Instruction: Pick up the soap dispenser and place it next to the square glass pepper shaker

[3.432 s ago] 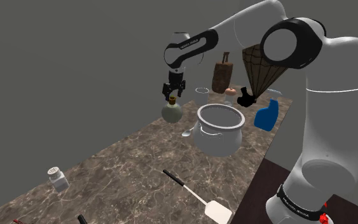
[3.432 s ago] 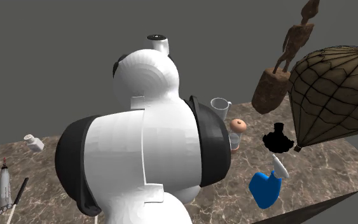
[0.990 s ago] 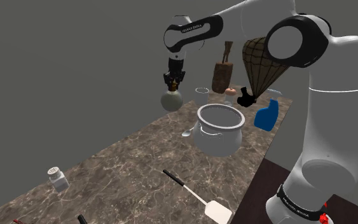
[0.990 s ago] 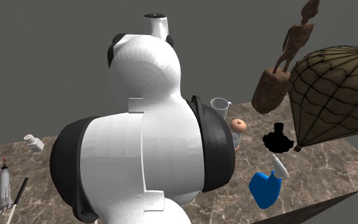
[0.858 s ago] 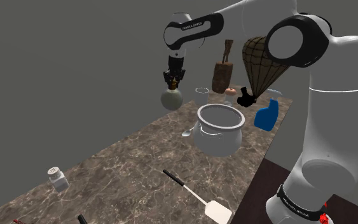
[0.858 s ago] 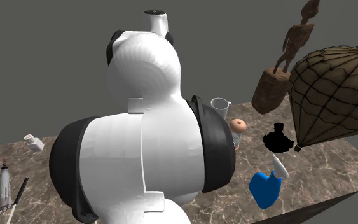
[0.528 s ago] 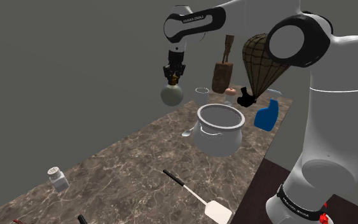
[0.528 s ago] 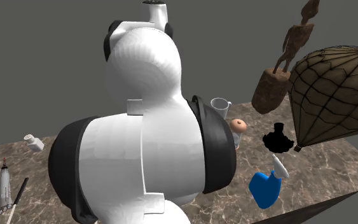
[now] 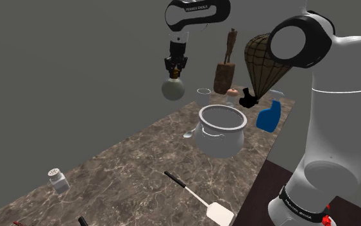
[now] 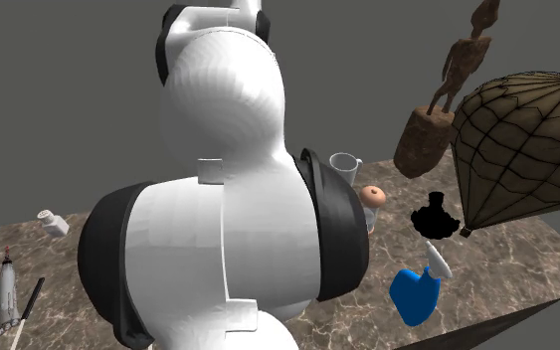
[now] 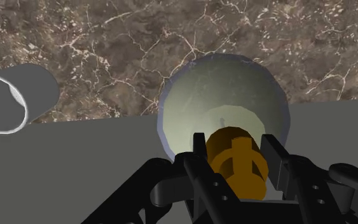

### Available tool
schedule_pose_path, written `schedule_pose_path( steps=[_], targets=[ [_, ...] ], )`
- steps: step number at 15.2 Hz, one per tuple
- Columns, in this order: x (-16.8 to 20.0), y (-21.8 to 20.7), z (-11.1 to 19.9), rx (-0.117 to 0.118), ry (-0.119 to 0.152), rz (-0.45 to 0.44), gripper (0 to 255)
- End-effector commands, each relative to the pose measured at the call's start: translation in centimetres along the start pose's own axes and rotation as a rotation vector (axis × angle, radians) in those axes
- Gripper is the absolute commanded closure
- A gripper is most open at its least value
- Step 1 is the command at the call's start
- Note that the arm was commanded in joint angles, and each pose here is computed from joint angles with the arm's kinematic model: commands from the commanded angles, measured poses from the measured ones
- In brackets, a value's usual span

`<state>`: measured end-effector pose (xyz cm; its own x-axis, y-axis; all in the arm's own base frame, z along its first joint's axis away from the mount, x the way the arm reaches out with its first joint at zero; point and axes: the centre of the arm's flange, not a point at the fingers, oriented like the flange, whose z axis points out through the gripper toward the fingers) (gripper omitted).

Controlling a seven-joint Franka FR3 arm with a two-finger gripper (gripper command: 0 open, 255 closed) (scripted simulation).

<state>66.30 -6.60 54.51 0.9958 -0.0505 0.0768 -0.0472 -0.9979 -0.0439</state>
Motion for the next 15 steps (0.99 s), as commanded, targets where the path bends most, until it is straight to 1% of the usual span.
schedule_pose_path(
  steps=[1,13,14,15],
  targets=[
    [0.2,0.0,-1.2,0.0,0.0,0.0,255],
    [0.7,-0.3,-7.5,0.0,0.0,0.0,255],
    [0.7,-0.3,-7.7,0.0,0.0,0.0,255],
    [0.3,-1.5,-7.7,0.0,0.0,0.0,255]
  ],
)
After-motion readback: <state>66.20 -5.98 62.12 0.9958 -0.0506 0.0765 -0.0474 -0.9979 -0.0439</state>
